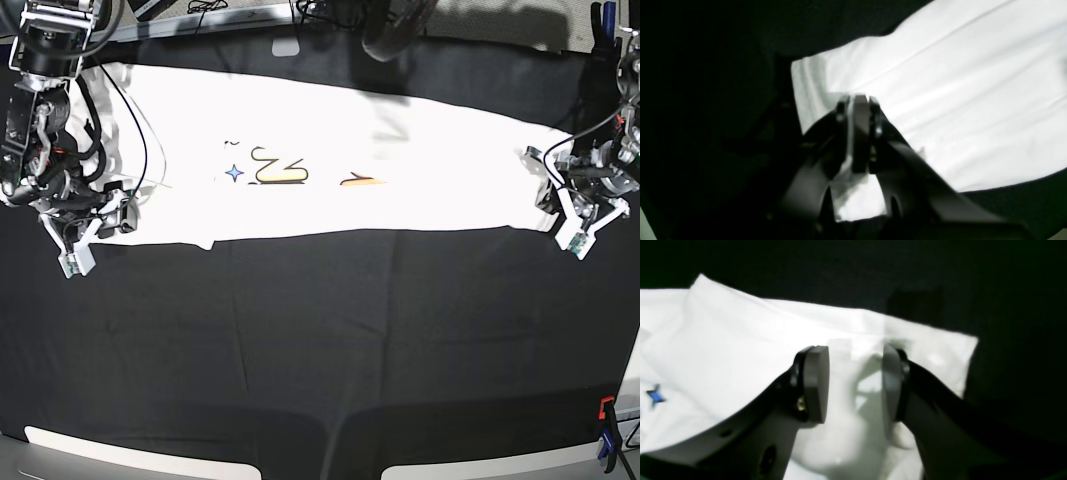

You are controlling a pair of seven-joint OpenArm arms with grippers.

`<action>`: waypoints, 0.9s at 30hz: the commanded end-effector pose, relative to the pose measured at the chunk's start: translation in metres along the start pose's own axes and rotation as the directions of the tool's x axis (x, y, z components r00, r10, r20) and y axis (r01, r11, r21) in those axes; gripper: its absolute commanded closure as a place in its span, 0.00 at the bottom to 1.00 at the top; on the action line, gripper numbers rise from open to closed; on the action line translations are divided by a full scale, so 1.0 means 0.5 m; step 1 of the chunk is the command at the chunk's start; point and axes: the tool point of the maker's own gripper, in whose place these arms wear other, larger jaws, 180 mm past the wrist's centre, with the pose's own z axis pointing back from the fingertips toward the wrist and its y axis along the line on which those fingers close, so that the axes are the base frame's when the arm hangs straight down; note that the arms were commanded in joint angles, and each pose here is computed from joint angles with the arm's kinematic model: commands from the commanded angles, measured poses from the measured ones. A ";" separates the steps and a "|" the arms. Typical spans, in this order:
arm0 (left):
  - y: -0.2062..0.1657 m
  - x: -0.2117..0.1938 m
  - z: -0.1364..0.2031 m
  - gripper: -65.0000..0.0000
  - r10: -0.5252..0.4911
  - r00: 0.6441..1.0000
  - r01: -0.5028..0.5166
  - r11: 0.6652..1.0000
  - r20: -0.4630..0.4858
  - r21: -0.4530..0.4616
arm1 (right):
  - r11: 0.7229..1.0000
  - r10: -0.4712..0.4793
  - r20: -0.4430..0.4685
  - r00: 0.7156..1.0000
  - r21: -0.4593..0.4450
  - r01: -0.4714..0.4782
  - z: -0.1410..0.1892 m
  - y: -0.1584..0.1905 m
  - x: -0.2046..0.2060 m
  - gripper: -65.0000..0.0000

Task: Layout the t-shirt on the table in an organized manner, then fold the t-shirt properly
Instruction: 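Hold the folded strip ends with both grippers and adjust the right gripper grip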

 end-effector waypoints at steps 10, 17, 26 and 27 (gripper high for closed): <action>0.018 0.026 0.013 1.00 -0.014 0.999 0.013 1.000 0.036 0.024 | 0.993 -0.013 0.012 1.000 -0.113 0.014 0.017 -0.054 0.023 0.61; 0.018 0.025 0.013 1.00 -0.014 0.999 0.013 1.000 0.034 0.024 | 0.996 -0.047 -0.033 0.998 -0.071 0.044 -0.006 -0.014 -0.003 0.69; 0.018 0.026 0.013 1.00 -0.014 0.999 0.013 1.000 0.035 0.024 | 0.997 -0.059 -0.028 0.998 -0.047 0.057 -0.018 0.011 -0.005 1.00; 0.018 0.026 0.013 1.00 -0.014 0.999 0.013 1.000 0.035 0.024 | 0.997 -0.059 -0.028 0.998 -0.047 0.058 -0.018 0.011 -0.005 1.00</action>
